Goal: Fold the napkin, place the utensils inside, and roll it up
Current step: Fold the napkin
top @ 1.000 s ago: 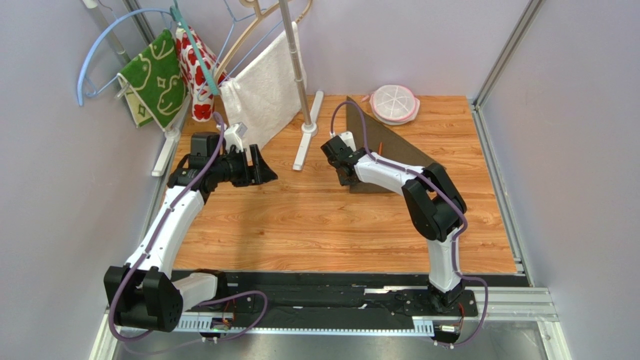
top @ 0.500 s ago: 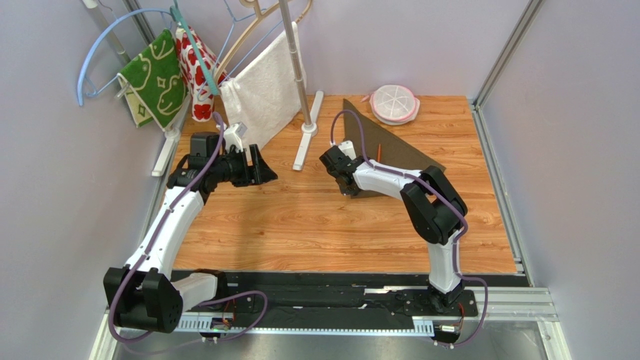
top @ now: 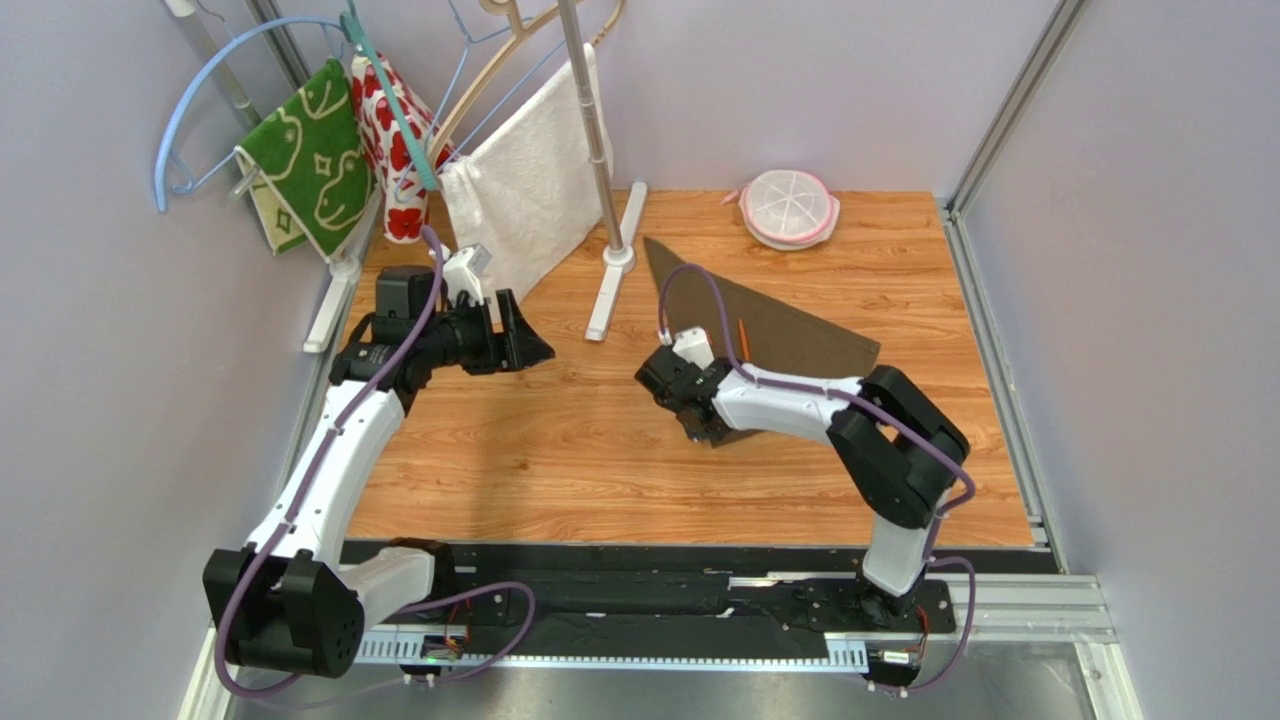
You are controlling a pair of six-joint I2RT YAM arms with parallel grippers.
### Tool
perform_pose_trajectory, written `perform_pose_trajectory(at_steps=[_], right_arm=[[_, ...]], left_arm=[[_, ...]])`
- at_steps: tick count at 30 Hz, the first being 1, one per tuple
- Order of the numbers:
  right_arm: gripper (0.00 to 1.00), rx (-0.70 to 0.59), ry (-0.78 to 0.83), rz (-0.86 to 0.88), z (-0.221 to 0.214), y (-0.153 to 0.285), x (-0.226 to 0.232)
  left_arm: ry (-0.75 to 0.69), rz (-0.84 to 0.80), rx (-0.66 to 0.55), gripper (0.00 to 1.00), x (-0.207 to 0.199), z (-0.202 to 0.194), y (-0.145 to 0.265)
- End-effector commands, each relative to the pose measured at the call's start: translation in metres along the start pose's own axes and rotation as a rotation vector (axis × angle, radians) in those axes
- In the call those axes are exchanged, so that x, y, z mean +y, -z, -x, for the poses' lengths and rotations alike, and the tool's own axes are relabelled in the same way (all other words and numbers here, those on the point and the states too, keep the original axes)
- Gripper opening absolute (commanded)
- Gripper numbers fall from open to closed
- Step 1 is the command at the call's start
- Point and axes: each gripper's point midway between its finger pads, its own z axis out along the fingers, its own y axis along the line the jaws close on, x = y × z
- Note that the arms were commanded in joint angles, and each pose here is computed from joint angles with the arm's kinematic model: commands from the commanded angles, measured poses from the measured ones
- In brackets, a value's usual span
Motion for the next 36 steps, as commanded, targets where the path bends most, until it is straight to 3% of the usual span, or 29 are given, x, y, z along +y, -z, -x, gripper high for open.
perform_pose_trajectory(at_steps=[1,6,9,10,14,21,27,36], right_arm=[[0.0,0.049,-0.029,-0.004,-0.049,0.036,-0.014],[0.01,0.092,-0.039,-0.037,-0.103,0.059,-0.048],[0.22,0.069,-0.037,0.014,-0.118,0.075,-0.052],[0.41,0.056,-0.039,0.038,-0.119,0.08,-0.05],[0.55,-0.029,-0.037,0.147,-0.104,0.114,-0.037],[0.56,-0.243,-0.046,0.243,-0.029,0.151,-0.012],[0.54,-0.292,0.008,0.207,0.029,0.115,0.018],[0.51,-0.231,0.106,0.108,0.046,0.048,0.037]], left_arm=[[-0.023,-0.027,-0.044,0.76,-0.01,0.007,0.006],[-0.047,-0.022,-0.028,0.76,-0.016,0.001,0.001],[-0.058,-0.019,-0.018,0.76,-0.025,-0.004,-0.001],[-0.06,-0.021,-0.02,0.76,-0.029,-0.005,-0.002],[-0.047,-0.025,-0.032,0.76,-0.04,-0.014,-0.013],[0.091,-0.05,-0.035,0.76,-0.03,-0.029,-0.051],[0.121,0.003,-0.046,0.76,-0.015,-0.019,-0.076],[0.124,-0.002,-0.005,0.75,-0.014,-0.014,-0.094]])
